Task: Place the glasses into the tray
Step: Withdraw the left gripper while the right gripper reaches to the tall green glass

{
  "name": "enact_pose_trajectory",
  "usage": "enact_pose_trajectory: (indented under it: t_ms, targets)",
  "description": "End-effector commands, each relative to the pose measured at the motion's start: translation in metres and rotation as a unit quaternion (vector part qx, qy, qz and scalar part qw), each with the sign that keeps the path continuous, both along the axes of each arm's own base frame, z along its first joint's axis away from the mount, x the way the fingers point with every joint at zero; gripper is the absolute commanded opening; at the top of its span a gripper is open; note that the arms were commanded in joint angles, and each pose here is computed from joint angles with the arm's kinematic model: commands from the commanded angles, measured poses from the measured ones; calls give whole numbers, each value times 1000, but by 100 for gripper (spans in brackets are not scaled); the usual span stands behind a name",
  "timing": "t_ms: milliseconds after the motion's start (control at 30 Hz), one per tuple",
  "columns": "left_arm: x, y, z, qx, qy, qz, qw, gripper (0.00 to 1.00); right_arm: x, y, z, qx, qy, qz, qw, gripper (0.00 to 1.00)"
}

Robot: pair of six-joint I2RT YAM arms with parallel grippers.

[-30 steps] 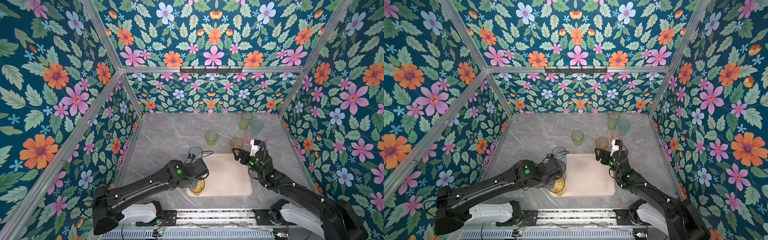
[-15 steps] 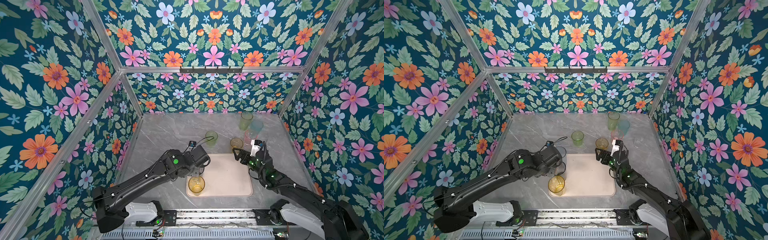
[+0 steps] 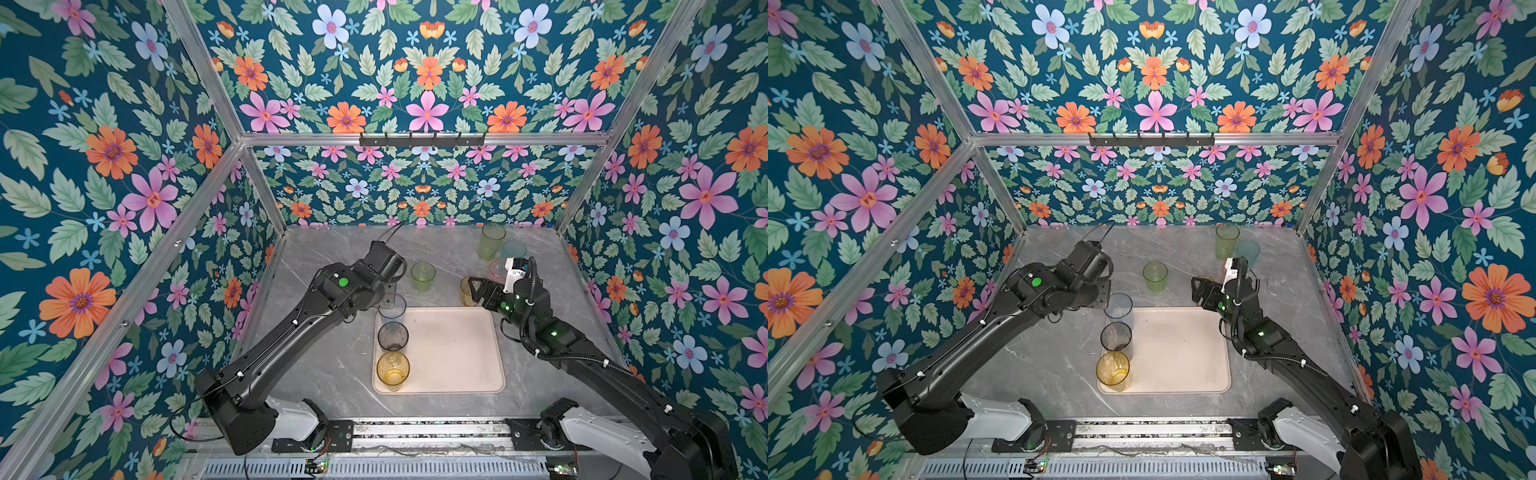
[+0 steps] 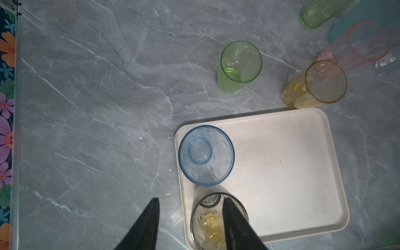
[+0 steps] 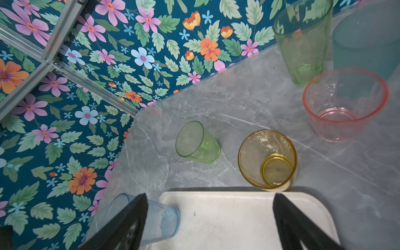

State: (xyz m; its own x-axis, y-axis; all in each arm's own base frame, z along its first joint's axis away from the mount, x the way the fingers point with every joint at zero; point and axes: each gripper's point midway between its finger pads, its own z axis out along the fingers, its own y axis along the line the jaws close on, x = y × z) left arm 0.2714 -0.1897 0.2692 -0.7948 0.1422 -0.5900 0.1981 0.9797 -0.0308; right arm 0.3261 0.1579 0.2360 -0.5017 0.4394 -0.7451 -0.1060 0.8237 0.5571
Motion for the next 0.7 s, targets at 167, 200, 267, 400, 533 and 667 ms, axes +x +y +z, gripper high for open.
enact_pose_trajectory:
  t_ms: [167, 200, 267, 400, 533, 667]
  targets:
    - [41, 17, 15, -12, -77, -4, 997, 54, 5, -23, 17, -85, 40, -45, 995, 93]
    - [46, 20, 16, -13, -89, 1, 996, 56, 7, -24, 22, -92, 41, -49, 994, 94]
    - [53, 27, 16, -13, -106, 9, 994, 58, 11, -28, 28, -102, 50, -55, 992, 94]
    - [65, 39, 8, -11, -118, 24, 993, 58, 24, -37, 38, -110, 71, -71, 989, 95]
    - [73, 44, 3, -14, -122, 23, 992, 59, 40, -47, 46, -112, 80, -90, 986, 95]
    - [81, 45, -2, -21, -122, 24, 992, 60, 65, -61, 48, -111, 85, -115, 983, 95]
